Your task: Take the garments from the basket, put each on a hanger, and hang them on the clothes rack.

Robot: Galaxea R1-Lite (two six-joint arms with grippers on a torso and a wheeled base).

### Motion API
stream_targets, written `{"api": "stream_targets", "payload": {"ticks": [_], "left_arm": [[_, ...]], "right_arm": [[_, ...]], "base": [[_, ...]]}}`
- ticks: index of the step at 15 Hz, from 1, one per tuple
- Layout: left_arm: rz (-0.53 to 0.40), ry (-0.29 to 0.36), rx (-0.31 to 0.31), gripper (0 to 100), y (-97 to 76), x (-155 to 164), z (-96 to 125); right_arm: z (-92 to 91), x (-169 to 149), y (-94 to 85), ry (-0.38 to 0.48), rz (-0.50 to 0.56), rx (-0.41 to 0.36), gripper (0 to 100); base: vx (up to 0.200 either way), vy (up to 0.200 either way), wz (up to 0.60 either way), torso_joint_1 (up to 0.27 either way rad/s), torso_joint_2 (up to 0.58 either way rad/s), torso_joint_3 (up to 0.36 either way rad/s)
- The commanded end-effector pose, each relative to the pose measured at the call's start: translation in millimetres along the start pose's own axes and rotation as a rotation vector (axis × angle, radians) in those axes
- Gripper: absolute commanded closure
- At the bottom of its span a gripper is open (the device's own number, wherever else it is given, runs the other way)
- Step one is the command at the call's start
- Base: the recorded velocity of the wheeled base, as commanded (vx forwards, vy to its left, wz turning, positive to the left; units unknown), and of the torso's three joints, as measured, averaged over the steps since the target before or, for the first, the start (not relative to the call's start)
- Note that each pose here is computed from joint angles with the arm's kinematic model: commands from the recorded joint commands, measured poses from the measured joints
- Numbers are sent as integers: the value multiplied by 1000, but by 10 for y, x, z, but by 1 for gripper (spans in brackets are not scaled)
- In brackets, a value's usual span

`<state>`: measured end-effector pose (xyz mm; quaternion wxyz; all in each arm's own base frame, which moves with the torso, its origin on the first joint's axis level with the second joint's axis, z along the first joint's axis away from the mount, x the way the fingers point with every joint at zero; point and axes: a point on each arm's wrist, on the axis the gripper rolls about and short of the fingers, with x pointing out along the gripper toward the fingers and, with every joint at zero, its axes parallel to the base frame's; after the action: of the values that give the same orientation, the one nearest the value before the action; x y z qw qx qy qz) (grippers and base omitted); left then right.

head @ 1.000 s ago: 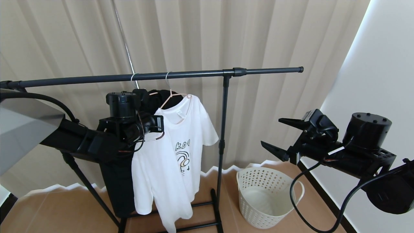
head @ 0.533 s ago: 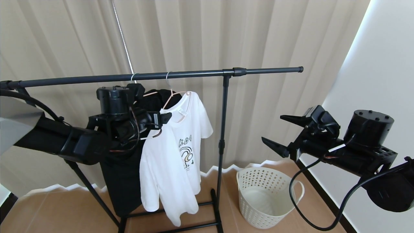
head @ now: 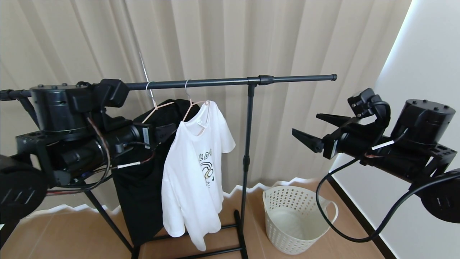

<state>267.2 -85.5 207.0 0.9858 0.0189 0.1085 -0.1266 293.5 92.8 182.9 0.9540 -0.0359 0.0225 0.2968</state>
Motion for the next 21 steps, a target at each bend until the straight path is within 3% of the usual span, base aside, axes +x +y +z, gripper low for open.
{"api": "stream_targets", "payload": {"ticks": [1, 3, 6, 7, 8, 9, 11, 13, 17, 18, 21], "left_arm": [[-1, -46, 41, 0, 33, -616, -55], [-4, -54, 82, 0, 40, -836, -140], [-40, -51, 96, 0, 3, -1201, -392], [-52, -55, 101, 0, 7, -1408, -558], [-58, -57, 102, 0, 10, -1491, -634], [-59, -42, 103, 0, 41, -1712, -871], [-48, -46, 106, 0, 89, -2011, -1178], [7, -44, 99, 0, 138, -2265, -1440], [83, -51, 102, 0, 152, -2641, -1885], [141, -72, 86, 0, 143, -2653, -1879], [250, -67, 72, 0, 119, -2653, -1878]], "right_arm": [[421, -202, 50, -73, -13, 16, 0], [503, -353, 94, -49, -24, 24, 0], [452, -837, 325, -40, -72, 29, 0], [290, -1174, 542, -23, -53, 26, 0], [218, -1309, 604, -18, -53, 24, 0], [-24, -1649, 709, 7, -76, 12, 0], [-414, -2048, 790, 42, -125, 13, 0], [-653, -2376, 842, 39, -185, 18, 0], [-1195, -2978, 969, 123, -231, -25, 0], [-1181, -3025, 989, 102, -320, 29, 0], [-1192, -3034, 1026, 83, -498, 53, 0]], "base": [[0, 0, 0, 0, 0, 0], [0, 0, 0, 0, 0, 0], [0, 0, 0, 0, 0, 0], [0, 0, 0, 0, 0, 0], [0, 0, 0, 0, 0, 0], [0, 0, 0, 0, 0, 0], [0, 0, 0, 0, 0, 0], [0, 0, 0, 0, 0, 0], [0, 0, 0, 0, 0, 0], [0, 0, 0, 0, 0, 0], [0, 0, 0, 0, 0, 0]]}}
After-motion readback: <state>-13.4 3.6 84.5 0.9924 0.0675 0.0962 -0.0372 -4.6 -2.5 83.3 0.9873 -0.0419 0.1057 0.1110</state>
